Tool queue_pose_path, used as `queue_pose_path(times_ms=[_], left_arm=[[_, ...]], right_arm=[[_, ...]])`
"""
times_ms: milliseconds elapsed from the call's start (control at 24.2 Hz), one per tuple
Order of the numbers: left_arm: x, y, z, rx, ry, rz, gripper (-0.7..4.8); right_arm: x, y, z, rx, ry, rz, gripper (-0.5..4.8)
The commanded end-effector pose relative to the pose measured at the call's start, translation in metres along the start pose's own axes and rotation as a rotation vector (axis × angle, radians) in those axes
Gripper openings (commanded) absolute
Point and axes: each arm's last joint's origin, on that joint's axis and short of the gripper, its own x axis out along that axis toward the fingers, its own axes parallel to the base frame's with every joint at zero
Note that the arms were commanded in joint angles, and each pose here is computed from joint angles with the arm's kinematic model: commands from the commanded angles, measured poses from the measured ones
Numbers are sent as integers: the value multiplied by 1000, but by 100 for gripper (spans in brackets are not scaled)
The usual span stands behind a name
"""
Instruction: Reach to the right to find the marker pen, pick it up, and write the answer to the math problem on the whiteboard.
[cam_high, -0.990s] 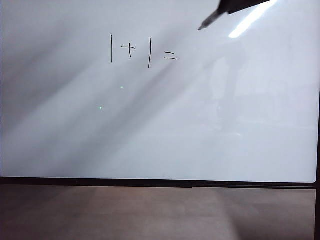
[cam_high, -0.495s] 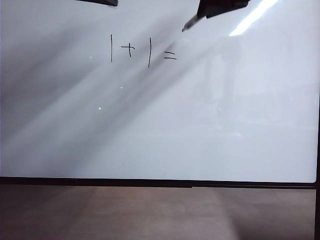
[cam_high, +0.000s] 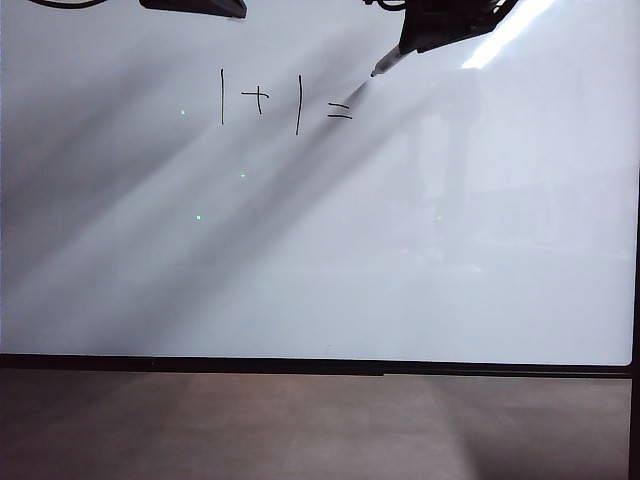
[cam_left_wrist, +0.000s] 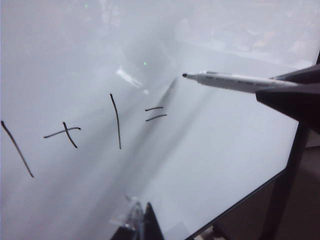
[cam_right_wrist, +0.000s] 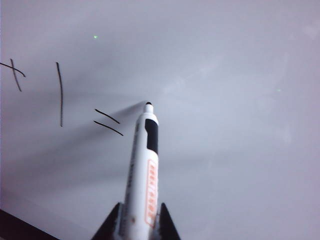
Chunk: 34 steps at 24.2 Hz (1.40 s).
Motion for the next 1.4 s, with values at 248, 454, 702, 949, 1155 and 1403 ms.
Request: queue_pose_path(times_ms=[248,454,702,949,1155,1403], left_arm=[[-1,1,3,7,-21,4,-5],[-1,1,3,8,-21,4,-5],[-1,1,3,8,-18,4,-5],[-1,1,2,8,-15,4,-5],[-1,1,2,7,-15,3,-5],[-1,1,2,7,-14,3,-5]], right_arm=[[6,-2,-1,2,-15,2,-6],[8,-7,-1,6,-26,-16,-6],[9,-16,-1,10,-25,-43,-6],[10,-22,-2,12,-20,-67,-6],[10,-24,-2,13,-17,-90,-6],[9,-25,-2,-9,1,-110,-6]])
